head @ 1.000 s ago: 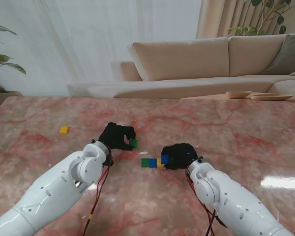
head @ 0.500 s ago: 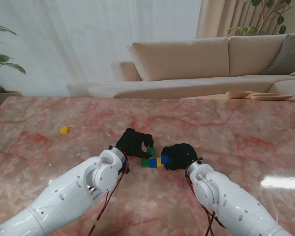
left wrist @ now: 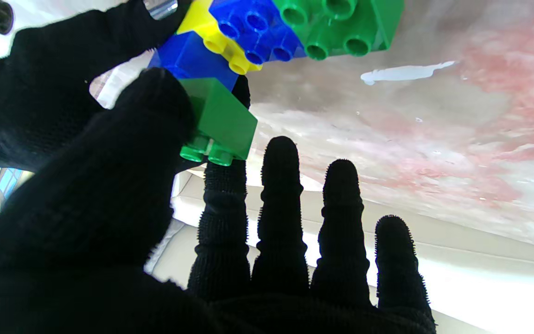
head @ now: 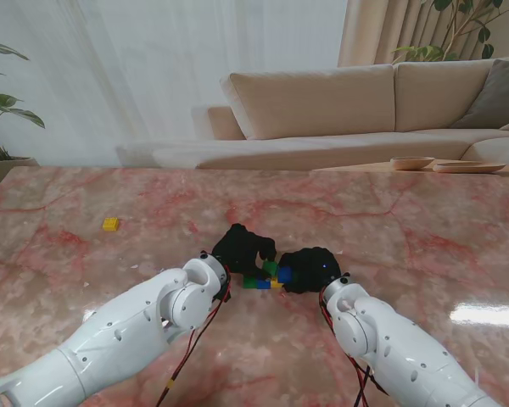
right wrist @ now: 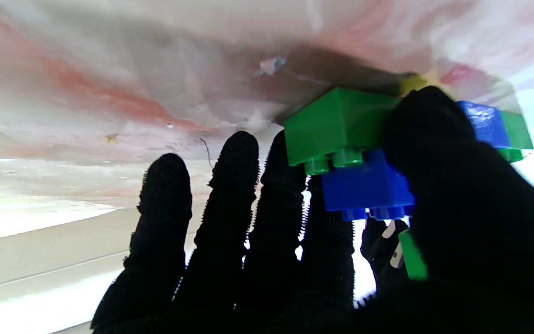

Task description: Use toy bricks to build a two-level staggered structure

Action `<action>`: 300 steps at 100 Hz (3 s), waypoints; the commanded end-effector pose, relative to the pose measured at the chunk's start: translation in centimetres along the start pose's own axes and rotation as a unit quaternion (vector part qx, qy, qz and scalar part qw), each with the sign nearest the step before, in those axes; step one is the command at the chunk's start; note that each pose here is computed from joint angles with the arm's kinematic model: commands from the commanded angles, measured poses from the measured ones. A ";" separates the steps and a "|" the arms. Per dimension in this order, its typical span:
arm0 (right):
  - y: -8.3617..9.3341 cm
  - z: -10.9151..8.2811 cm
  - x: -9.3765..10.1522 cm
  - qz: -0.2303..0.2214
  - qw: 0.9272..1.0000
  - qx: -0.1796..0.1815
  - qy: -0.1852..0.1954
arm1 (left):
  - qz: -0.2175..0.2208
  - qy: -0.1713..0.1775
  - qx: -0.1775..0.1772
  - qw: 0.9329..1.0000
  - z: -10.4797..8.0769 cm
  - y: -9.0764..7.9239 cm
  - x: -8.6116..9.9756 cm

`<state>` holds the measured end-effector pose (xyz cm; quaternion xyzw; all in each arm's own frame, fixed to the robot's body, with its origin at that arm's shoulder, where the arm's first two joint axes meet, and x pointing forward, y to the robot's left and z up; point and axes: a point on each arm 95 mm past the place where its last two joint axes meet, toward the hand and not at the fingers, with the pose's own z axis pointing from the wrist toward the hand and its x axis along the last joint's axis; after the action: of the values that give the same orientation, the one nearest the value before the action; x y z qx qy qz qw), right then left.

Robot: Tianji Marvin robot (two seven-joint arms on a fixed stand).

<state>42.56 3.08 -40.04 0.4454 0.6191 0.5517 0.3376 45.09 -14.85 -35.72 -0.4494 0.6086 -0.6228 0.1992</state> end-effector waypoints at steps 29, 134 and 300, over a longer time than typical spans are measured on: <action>-1.4 -0.8 -0.3 -0.004 1.000 0.017 0.002 | 0.012 0.001 -0.015 1.000 0.0 0.6 -0.2; -1.4 -0.5 -0.1 -0.008 1.000 0.017 0.011 | 0.031 0.002 -0.019 0.999 1.1 2.1 -0.6; -1.3 -0.5 -0.1 -0.014 1.000 0.019 0.010 | -0.044 0.006 0.053 0.998 -0.4 0.5 -1.1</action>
<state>42.50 3.08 -40.15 0.4279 0.6279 0.5561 0.3368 45.38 -13.46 -36.39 -0.4606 0.5583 -0.6617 0.1957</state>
